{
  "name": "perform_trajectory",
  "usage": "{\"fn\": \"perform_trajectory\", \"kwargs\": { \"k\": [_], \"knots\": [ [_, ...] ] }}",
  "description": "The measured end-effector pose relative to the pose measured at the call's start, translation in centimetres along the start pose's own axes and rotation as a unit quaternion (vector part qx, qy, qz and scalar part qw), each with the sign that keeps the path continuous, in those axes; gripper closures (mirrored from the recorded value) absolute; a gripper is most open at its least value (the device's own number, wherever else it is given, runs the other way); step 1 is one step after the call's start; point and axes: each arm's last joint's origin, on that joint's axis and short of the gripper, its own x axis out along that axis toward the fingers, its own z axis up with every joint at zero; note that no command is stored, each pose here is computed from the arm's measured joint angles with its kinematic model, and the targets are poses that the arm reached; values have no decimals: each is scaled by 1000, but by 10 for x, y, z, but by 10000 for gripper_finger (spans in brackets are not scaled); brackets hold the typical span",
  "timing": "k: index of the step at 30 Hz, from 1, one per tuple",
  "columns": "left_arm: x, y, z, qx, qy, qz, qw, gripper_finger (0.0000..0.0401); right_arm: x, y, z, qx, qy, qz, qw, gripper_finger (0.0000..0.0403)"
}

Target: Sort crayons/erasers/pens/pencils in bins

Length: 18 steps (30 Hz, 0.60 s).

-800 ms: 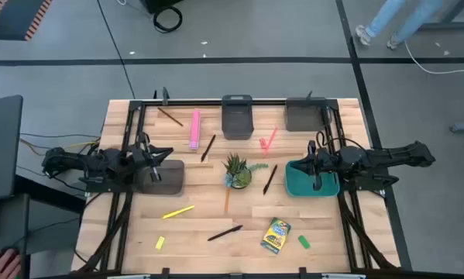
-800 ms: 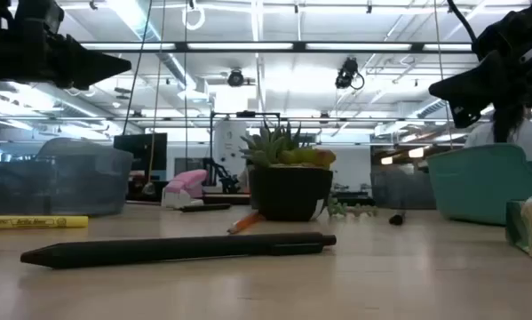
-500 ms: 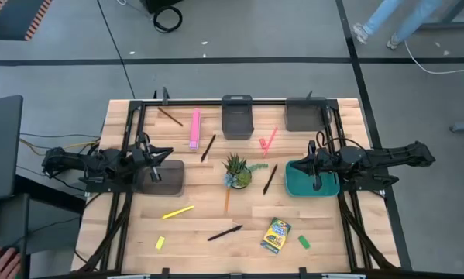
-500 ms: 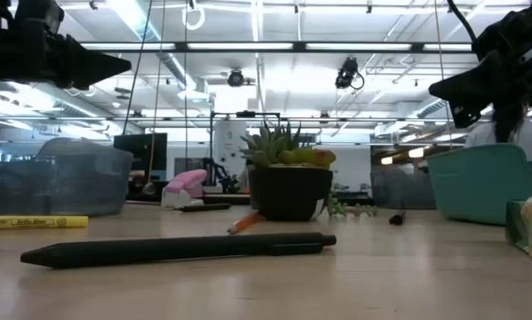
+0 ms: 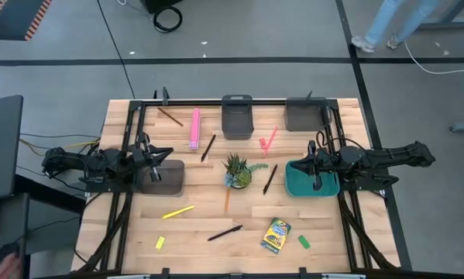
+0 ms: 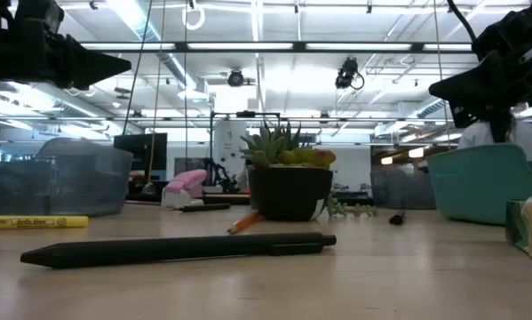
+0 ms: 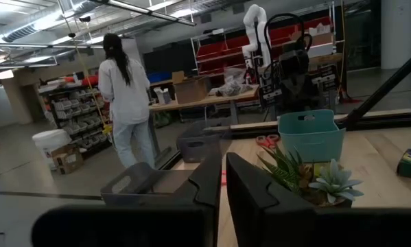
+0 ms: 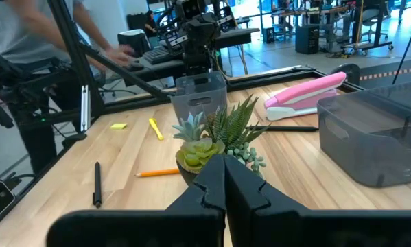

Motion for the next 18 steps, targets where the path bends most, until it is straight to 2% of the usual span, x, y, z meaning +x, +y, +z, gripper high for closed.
{"fn": "perform_trajectory", "kwargs": {
  "k": [18],
  "knots": [
    [0, 0, 0, 0, 0, 0, 1000, 367, 0, 0, 0, 0, 0, 0, 1000, 397]
  ]
}}
